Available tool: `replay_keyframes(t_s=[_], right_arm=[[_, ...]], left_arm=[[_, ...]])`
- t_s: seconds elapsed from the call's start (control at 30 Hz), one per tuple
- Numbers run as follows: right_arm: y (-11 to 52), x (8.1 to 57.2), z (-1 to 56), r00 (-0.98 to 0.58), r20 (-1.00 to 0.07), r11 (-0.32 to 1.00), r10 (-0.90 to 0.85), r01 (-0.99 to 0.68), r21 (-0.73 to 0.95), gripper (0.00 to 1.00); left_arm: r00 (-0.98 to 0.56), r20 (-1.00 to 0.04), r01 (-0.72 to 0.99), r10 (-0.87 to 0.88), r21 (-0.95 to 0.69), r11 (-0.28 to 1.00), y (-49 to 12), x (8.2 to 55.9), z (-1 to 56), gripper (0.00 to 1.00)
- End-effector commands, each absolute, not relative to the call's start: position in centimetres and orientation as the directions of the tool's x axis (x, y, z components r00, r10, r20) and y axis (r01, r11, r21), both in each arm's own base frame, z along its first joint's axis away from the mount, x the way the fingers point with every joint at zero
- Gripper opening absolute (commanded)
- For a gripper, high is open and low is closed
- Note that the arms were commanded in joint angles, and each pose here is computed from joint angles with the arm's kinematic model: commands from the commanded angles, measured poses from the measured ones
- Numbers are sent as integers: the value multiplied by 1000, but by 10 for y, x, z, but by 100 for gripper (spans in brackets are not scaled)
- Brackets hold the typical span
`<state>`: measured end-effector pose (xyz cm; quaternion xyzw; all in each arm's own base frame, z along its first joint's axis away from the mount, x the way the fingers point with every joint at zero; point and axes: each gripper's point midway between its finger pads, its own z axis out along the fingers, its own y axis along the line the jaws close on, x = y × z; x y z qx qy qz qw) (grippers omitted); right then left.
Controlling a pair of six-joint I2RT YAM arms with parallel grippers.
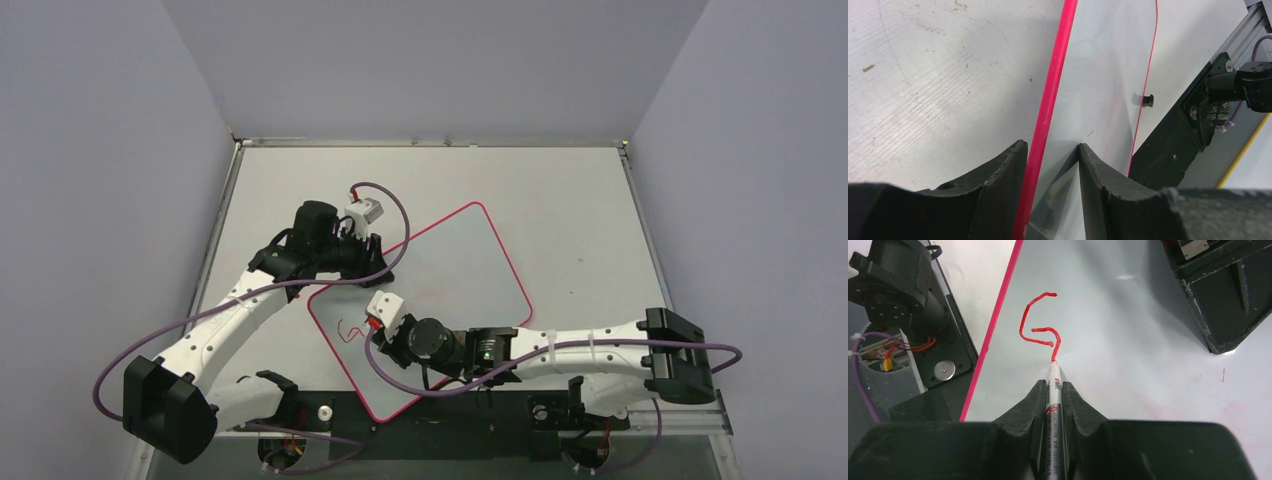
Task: Write a sentence on the whiteboard
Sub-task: Write a sentence on the whiteboard stand.
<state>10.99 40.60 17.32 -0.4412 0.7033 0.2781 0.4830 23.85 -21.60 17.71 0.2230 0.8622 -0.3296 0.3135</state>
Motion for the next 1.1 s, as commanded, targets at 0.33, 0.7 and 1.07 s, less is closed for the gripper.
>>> replay_keyframes(t_s=[0.33, 0.7, 1.07], right_arm=[[397, 113, 208, -135, -952, 456, -275, -890, -6, 0], [402, 142, 215, -157, -962, 518, -224, -855, 20, 0], [411, 145, 219, -145, -966, 503, -215, -864, 18, 0]], left_arm=[[-627, -760, 595, 173, -323, 736, -207, 262, 185, 0], [-626, -759, 596, 177, -320, 737, -208, 261, 184, 0], [-628, -757, 595, 178, -320, 737, -208, 261, 184, 0]])
